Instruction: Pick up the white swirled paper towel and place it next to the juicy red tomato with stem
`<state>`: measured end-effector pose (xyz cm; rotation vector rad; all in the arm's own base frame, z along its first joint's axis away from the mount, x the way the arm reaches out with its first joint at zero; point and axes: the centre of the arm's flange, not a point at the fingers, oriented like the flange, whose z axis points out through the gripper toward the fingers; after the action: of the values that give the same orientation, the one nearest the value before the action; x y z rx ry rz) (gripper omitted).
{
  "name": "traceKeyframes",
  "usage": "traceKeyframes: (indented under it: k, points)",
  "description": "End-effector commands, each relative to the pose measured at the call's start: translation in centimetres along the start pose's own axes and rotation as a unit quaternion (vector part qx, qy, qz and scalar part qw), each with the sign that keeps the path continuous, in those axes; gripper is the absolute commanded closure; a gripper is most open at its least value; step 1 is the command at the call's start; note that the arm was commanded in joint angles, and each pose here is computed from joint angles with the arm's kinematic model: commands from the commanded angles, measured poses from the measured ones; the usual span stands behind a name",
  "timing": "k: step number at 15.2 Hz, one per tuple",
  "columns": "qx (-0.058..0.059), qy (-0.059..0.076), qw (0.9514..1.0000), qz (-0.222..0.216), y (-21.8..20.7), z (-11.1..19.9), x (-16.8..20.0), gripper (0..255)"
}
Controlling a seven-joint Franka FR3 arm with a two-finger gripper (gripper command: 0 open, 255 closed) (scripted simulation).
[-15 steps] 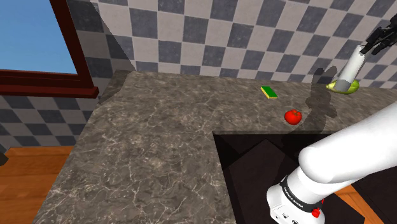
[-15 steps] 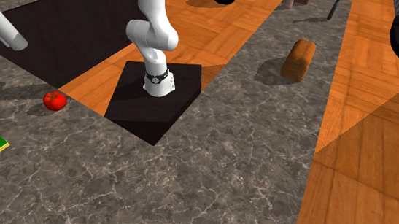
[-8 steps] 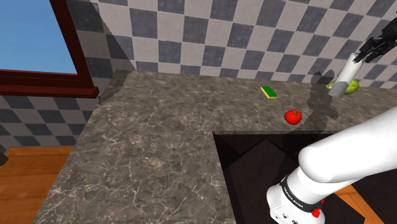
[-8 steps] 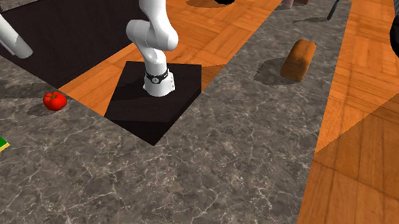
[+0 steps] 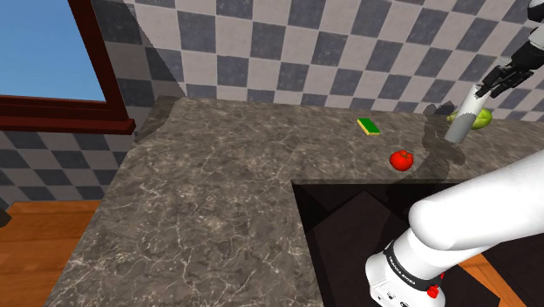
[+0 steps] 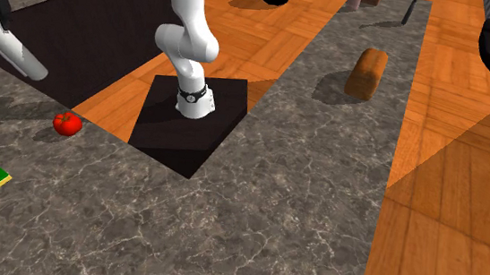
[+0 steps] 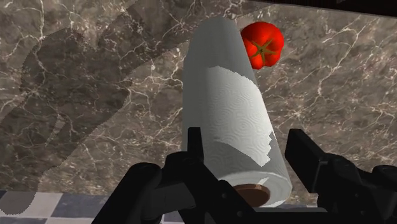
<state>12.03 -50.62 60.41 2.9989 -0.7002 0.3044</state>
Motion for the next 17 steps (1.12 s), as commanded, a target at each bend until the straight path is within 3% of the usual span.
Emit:
traceKeyframes:
  k: [1, 17]
  points:
    - [0.000, 0.000, 1.0000, 0.000, -0.1, 1.1, -0.2, 255]
    - [0.000, 0.000, 1.0000, 0.000, -0.1, 9.3, -1.9, 255]
